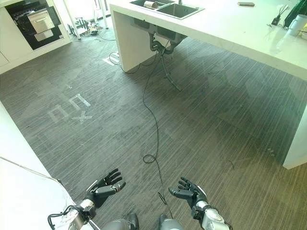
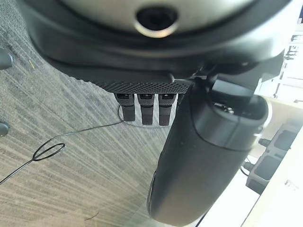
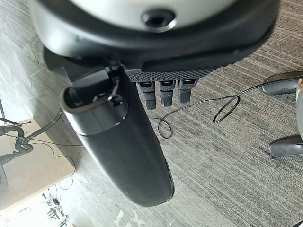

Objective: Place the dishes in the dishwasher.

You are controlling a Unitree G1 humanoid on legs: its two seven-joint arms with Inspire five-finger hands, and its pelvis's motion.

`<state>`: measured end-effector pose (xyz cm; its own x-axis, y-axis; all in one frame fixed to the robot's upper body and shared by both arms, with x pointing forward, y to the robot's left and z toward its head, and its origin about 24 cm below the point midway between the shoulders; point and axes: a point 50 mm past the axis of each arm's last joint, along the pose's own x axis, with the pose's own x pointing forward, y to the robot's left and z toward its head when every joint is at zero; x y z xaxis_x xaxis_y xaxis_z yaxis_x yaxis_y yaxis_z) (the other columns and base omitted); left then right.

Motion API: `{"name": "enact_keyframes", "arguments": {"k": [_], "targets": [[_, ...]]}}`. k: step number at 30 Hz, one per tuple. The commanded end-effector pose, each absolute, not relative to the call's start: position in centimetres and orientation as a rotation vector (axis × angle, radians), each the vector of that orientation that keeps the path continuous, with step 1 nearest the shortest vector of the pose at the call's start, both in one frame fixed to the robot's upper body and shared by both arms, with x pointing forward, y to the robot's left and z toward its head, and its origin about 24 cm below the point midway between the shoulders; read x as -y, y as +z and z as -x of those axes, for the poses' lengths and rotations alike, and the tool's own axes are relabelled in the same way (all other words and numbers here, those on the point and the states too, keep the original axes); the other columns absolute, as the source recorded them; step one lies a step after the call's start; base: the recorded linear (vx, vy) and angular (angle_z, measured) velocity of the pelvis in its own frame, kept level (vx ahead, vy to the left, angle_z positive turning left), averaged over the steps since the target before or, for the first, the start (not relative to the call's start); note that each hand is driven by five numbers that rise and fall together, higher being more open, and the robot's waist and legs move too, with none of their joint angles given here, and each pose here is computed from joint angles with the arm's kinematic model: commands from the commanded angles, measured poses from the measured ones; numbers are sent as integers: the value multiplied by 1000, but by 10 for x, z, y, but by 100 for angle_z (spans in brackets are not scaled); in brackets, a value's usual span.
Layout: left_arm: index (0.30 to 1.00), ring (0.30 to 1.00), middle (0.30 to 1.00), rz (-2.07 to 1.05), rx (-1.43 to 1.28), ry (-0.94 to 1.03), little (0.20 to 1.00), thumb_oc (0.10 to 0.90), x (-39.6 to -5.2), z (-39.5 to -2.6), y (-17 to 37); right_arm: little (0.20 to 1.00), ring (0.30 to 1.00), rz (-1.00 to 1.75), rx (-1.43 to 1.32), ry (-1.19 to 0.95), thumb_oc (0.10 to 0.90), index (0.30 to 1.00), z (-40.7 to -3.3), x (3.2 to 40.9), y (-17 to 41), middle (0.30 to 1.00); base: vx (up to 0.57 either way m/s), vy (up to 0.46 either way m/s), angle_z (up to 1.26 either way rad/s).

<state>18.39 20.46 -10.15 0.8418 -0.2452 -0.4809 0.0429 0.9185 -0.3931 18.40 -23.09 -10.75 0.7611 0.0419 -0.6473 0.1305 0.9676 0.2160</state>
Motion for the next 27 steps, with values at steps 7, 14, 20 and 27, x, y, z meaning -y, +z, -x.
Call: {"name": "enact_keyframes", "arguments": {"k": [7,14,20,27], "targets": [[900,900,900,350,-470,-185,900,800,-200,-206,-86,900,900,-228,-567,-50,800,900,-208,243,-85,900,1,-20,1],[900,900,900,179,-658,-138,900,800,-204,-186,-112,900,900,-121,-648,-60,800,900,-195,247,-100,900,44,-77,9],[900,900,900,191,-583,-115,900,800,-204,-191,-106,900,900,-74,-618,-50,800,900,-202,248,-96,900,29,-126,2],[900,900,900,145,-528,-72,900,800,-206,-201,-100,900,900,-84,-586,-54,800,900,-207,253,-90,900,101,-123,6]]}}
